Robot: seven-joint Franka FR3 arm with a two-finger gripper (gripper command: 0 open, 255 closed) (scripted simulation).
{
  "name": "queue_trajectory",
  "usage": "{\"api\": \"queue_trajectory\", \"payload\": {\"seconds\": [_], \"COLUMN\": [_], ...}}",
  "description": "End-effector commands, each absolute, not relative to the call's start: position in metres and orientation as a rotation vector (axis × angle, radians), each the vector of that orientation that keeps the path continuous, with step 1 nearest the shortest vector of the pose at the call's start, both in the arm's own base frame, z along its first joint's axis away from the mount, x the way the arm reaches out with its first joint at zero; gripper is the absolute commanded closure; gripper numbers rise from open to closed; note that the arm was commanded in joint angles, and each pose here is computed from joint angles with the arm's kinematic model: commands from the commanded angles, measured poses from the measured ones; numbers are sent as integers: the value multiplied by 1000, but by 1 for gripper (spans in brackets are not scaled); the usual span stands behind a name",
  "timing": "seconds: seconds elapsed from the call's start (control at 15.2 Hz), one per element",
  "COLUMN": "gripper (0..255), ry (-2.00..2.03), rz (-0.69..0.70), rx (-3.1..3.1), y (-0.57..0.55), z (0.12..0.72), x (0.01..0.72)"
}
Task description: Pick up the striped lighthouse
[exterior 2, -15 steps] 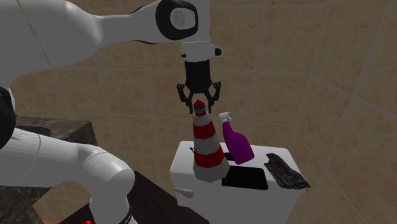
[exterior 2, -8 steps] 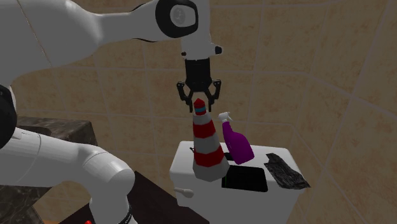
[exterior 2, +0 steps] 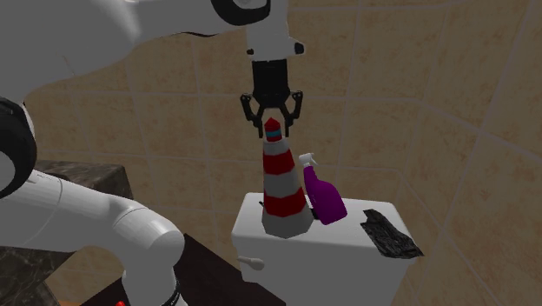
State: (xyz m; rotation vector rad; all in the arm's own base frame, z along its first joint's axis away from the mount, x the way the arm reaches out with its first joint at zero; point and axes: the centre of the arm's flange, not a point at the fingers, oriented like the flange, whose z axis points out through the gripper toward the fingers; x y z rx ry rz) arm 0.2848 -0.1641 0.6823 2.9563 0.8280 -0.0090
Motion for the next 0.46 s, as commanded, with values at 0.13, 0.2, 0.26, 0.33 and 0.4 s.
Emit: {"api": "queue_trajectory", "payload": {"seconds": [0.13,0.2,0.26,0.33,0.4], "gripper": [255,255,255,255,255], "ry": [828,828,828,828,828], "rz": [-6,-6,-6,-6,-6], "rx": [2955,2955,2955,2955,2955], "y": [-164,-164,-164,-164,-164], "z": [704,709,714,715,715], "x": [284,284,284,284,284]}}
